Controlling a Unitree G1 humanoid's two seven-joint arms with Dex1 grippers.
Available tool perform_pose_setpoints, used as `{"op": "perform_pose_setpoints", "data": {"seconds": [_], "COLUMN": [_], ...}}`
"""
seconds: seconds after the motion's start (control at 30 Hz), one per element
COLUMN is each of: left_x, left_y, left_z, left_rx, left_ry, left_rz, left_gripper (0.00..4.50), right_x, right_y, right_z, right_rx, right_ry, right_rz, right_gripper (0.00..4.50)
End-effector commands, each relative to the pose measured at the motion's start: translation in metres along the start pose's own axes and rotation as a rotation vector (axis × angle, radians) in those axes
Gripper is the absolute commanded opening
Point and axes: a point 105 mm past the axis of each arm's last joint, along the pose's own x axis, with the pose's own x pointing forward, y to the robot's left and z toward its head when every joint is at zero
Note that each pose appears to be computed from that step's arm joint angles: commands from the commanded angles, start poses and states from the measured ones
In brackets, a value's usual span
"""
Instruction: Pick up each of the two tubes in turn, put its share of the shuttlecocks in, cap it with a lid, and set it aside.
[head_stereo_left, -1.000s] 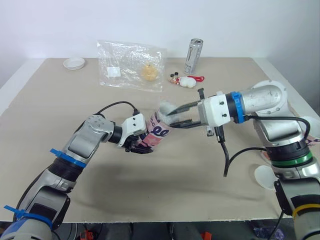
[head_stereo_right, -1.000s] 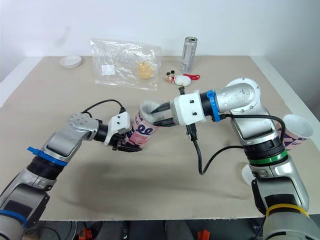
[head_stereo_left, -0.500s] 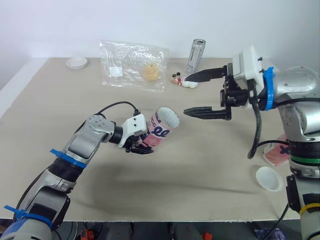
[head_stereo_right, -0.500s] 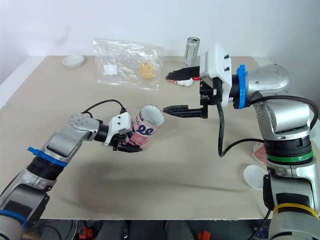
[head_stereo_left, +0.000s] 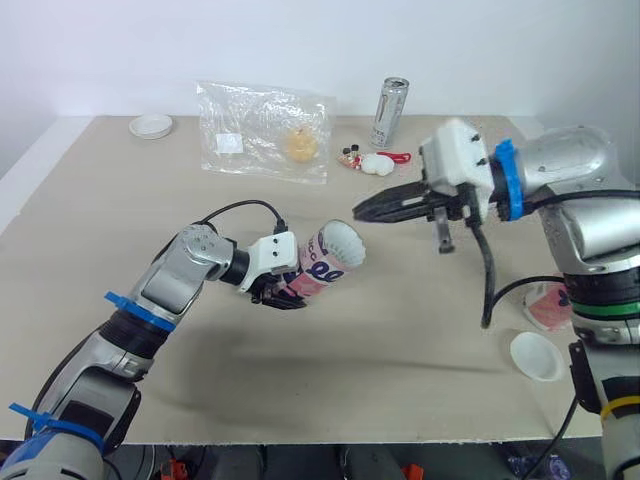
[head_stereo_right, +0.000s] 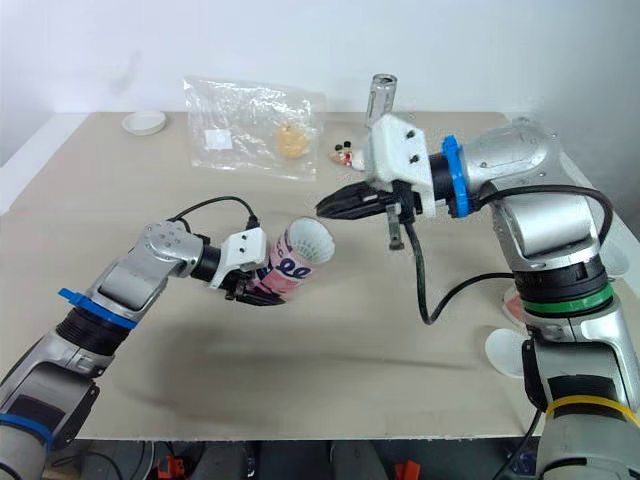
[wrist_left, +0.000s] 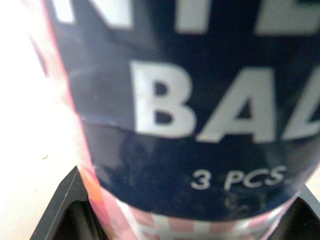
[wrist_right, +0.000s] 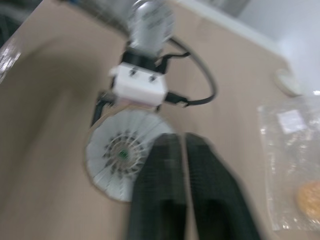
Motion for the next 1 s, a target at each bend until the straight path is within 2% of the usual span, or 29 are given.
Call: {"op": "perform_pose_setpoints", "data": {"seconds": [0.03,0.3,0.6,0.77,1.0], "left_x": [-0.003,0.001,0.002,0.003,0.005], "left_y": [0.003,0.000,-0.001,-0.002,-0.004], "left_z": [0.009,0.019,0.023,0.023,0.019], "left_rx": [0.032,0.019,0.007,-0.001,-0.021], "left_ry": [-0.008,-0.053,-0.072,-0.076,-0.091], "left_rz": [-0.002,-0.028,-0.028,-0.025,-0.014], "left_gripper": [2.90,2.90,2.90,2.90,2.90], "right_x": [0.005,0.038,0.070,0.076,0.055], "right_y": [0.001,0.001,0.006,0.007,-0.002], "right_z": [0.005,-0.014,-0.024,-0.022,0.001], "right_rx": [-0.069,-0.151,-0.214,-0.232,-0.138], "right_ry": [0.036,0.146,0.180,0.168,0.038], "right_rz": [0.062,0.229,0.386,0.412,0.340], "right_gripper": [0.03,0.03,0.03,0.03,0.03]}}
